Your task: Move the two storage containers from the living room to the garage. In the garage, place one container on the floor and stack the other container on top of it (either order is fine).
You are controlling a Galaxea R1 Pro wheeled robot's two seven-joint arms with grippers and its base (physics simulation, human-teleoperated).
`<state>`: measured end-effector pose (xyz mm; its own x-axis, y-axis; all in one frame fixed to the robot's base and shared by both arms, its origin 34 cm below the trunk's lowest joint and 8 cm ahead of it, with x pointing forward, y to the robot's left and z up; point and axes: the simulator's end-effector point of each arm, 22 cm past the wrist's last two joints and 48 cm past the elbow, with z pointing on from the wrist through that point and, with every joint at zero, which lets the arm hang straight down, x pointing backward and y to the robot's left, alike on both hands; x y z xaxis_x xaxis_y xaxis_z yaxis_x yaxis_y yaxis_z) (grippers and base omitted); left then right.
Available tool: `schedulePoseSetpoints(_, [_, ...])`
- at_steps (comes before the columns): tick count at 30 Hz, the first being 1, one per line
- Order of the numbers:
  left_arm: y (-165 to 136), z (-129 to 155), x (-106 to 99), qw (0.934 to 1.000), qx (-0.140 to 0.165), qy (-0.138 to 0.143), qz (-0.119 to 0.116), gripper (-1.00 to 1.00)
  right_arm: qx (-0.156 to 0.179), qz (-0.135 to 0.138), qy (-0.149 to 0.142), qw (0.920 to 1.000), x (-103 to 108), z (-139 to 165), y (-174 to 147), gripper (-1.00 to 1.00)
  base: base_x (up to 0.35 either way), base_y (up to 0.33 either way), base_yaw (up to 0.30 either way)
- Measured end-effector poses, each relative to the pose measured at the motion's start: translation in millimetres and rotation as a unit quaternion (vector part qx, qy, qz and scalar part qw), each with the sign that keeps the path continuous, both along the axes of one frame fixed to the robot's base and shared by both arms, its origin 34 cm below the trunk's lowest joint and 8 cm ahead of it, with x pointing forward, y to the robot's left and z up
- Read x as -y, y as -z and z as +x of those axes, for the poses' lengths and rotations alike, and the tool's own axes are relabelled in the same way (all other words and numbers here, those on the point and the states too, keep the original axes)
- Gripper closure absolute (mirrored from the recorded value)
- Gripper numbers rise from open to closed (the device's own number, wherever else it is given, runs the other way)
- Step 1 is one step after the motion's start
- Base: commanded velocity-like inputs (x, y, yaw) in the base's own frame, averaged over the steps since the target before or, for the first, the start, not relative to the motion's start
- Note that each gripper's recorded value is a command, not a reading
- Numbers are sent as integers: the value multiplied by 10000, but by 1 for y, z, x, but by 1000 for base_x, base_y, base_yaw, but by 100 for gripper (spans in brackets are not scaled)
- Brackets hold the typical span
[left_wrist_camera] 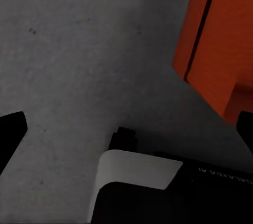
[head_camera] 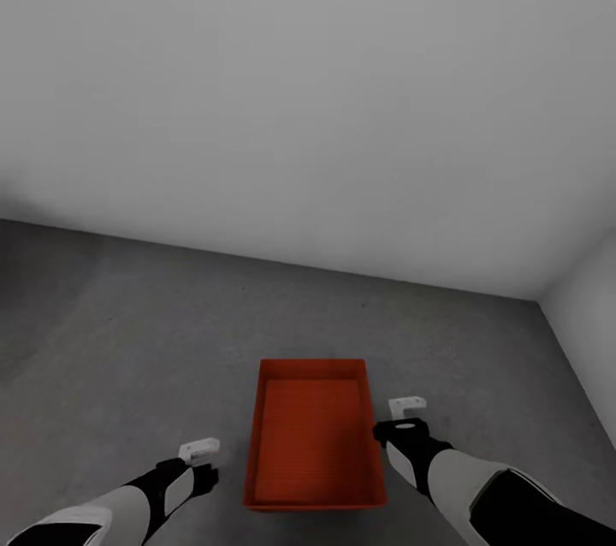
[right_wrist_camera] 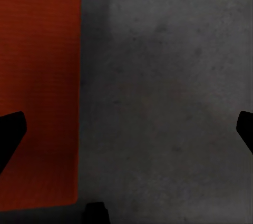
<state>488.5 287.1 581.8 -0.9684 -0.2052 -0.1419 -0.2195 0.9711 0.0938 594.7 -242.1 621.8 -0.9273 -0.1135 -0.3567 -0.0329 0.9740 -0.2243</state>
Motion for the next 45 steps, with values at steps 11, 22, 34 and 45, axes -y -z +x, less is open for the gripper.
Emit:
schedulePoseSetpoints(11, [1, -6, -6, 10000, -21, -16, -25, -100, -40, 9, 10, 10000, 0, -2, 0, -100, 0, 0, 0])
schedulePoseSetpoints(22, [1, -7, -6, 10000, -23, -12, -20, -100, -36, 25, 4, 10000, -1, -1, 0, -100, 0, 0, 0])
schedulePoseSetpoints(34, [2, -8, -5, 10000, -44, -10, -26, -100, -513, -259, 109, 9983, 46, -76, 28, -100, 0, 0, 0])
schedulePoseSetpoints(45, [15, -65, -21, 9994, -321, -46, 83, -100, -1226, -497, 136, 9911, 91, -239, 59, -100, 0, 0, 0])
